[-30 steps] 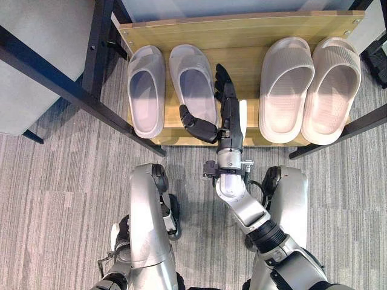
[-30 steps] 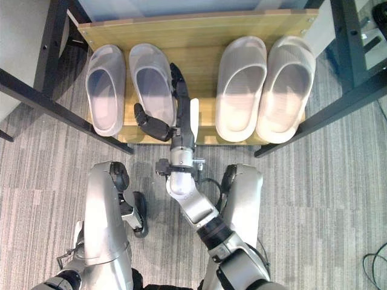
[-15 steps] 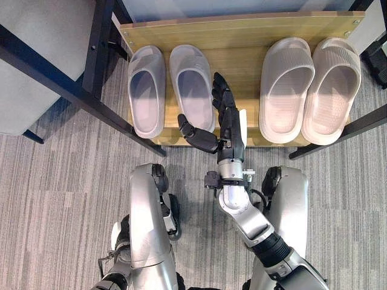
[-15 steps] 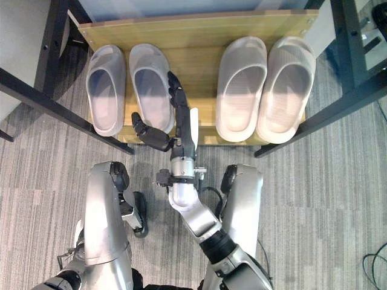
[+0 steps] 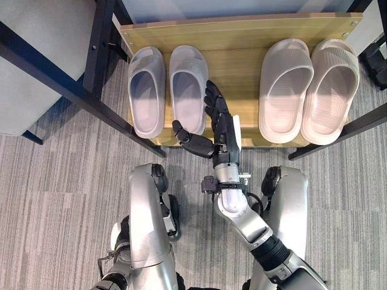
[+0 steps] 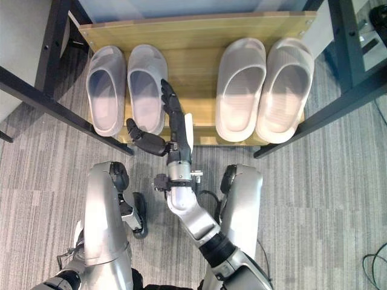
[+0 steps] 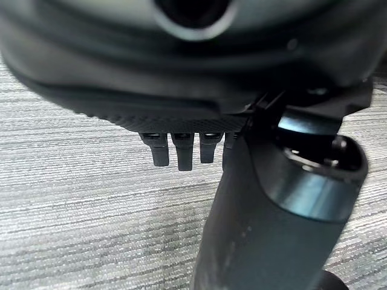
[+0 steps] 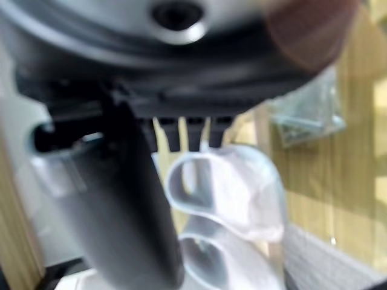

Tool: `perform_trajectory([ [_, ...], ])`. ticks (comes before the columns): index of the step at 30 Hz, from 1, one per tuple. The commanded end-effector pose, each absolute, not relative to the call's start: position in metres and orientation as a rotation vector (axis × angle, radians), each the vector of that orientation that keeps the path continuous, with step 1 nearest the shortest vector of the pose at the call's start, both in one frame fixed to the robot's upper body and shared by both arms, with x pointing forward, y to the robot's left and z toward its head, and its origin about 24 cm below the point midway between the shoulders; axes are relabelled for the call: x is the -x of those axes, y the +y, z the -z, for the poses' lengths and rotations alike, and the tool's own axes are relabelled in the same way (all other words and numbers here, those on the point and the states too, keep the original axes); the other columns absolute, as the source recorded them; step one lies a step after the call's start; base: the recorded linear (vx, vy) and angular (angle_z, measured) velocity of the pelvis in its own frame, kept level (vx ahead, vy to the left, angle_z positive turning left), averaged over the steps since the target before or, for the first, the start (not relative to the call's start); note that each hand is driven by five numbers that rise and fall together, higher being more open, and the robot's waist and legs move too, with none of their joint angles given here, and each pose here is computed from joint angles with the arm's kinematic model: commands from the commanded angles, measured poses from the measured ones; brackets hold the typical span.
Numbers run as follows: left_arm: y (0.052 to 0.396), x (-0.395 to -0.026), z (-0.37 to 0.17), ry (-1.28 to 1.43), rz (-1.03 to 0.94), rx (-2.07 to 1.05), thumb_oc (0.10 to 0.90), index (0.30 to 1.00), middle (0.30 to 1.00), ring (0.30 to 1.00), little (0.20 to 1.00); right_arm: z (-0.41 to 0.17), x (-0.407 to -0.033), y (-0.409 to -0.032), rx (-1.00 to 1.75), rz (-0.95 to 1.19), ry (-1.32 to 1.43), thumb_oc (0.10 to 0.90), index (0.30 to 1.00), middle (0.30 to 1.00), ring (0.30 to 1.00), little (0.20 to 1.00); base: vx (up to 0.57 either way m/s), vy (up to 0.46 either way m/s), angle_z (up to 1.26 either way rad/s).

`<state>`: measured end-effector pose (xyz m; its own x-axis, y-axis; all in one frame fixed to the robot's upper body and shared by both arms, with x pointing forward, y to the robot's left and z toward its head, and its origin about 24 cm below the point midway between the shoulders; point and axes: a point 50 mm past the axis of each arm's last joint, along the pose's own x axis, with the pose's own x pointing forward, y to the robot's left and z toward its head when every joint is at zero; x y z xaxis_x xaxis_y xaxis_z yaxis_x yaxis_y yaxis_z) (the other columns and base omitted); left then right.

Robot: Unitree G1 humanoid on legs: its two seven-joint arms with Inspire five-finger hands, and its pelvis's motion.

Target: Arrange the slippers neatly on the shoe rack.

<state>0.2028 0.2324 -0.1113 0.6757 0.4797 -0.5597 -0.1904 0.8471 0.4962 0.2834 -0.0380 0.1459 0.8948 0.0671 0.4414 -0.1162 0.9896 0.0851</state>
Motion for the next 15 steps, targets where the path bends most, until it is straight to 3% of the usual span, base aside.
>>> perform_trajectory([
  [1, 0.265, -0.171, 0.118, 0.824, -0.456, -0.580, 0.800, 0.900, 0.900, 0.900, 0.900, -0.176, -0.254, -0.022, -0.238, -0.275, -0.616, 0.800, 0.900, 0.900, 0.900, 0.900, 0.00, 0.000, 0.00],
  [15, 0.270, -0.171, 0.116, 0.815, -0.419, -0.655, 0.800, 0.900, 0.900, 0.900, 0.900, -0.211, -0.267, -0.029, -0.176, -0.216, -0.779, 0.800, 0.900, 0.900, 0.900, 0.900, 0.00, 0.000, 0.00],
])
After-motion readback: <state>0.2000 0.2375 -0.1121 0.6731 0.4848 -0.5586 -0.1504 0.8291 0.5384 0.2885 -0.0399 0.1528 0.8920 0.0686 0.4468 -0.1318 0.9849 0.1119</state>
